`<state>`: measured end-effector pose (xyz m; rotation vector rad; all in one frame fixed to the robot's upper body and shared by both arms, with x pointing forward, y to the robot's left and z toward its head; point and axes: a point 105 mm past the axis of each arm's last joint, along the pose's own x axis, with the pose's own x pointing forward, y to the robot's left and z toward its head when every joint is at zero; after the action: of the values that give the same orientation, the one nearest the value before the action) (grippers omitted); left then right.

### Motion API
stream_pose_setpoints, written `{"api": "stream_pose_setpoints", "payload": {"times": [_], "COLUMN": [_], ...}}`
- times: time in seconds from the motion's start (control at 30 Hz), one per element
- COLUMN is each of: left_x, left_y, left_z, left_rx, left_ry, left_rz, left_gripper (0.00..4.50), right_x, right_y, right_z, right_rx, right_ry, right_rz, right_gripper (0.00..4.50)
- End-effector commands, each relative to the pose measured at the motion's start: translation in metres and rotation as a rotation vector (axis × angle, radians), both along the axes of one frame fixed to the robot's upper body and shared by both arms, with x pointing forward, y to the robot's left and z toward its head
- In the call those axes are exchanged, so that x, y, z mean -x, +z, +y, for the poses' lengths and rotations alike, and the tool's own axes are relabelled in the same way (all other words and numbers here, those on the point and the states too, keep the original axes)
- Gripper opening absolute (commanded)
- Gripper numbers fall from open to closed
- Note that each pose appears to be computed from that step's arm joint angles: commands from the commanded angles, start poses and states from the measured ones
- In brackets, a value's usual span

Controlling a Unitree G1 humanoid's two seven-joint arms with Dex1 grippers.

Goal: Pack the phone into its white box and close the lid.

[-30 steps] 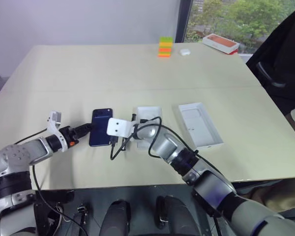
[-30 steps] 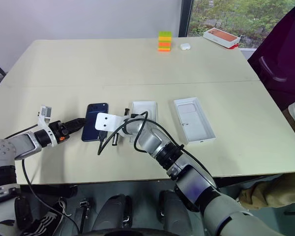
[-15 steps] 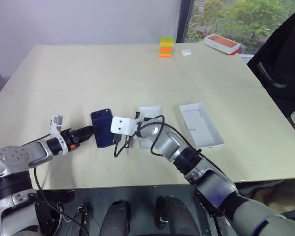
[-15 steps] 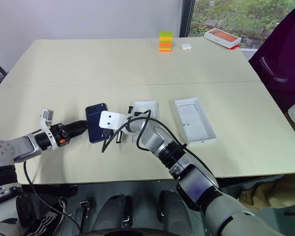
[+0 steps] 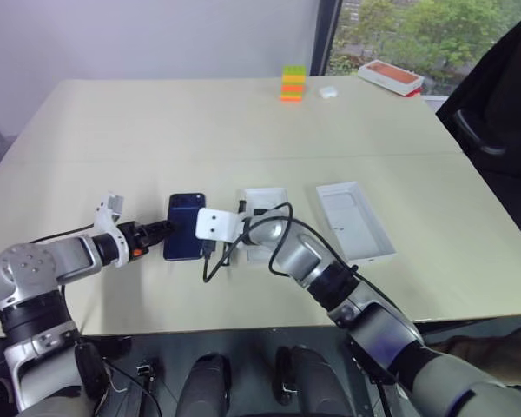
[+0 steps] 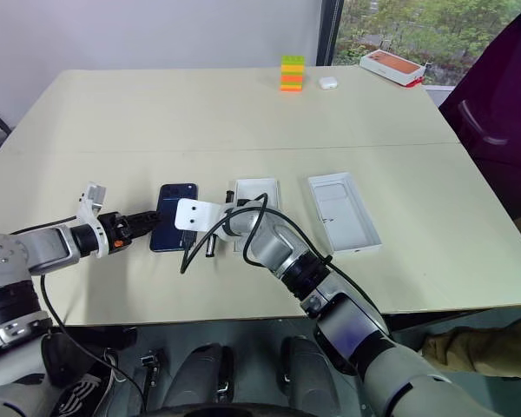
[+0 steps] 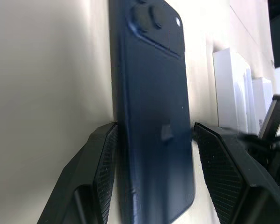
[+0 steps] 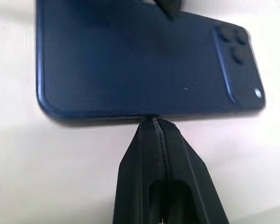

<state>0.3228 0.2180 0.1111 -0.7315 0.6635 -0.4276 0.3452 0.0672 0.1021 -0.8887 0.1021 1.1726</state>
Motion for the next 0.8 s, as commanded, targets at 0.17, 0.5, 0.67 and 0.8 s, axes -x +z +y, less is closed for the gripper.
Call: {"api": "stream_pose_setpoints", "payload": {"times": [0.17,0.5,0.67,0.8], "left_x": [0.005,0.009,0.011,0.012], "left_y": [-0.011,-0.016,-0.022,-0.027], "left_z": [-0.041,-0.021,-0.013,-0.011], "left_rx": [0.128,0.117,0.167,0.168], "left_ry": [-0.096,-0.038,-0.005,-0.001], "left_rz": [0.051,0.054,0.062,0.069], "left_gripper": [2.74,2.74,1.43,0.46], "right_x": [0.010,0.006,0.005,0.006], "right_y": [0.009,0.007,0.007,0.005], "right_z": [0.013,0.008,0.007,0.006], "right_rx": [-0.042,-0.033,-0.026,-0.020], "right_ry": [0.047,0.031,0.034,0.036], "right_rz": [-0.009,-0.026,-0.033,-0.036], "right_gripper": [0.00,0.00,0.00,0.00]}}
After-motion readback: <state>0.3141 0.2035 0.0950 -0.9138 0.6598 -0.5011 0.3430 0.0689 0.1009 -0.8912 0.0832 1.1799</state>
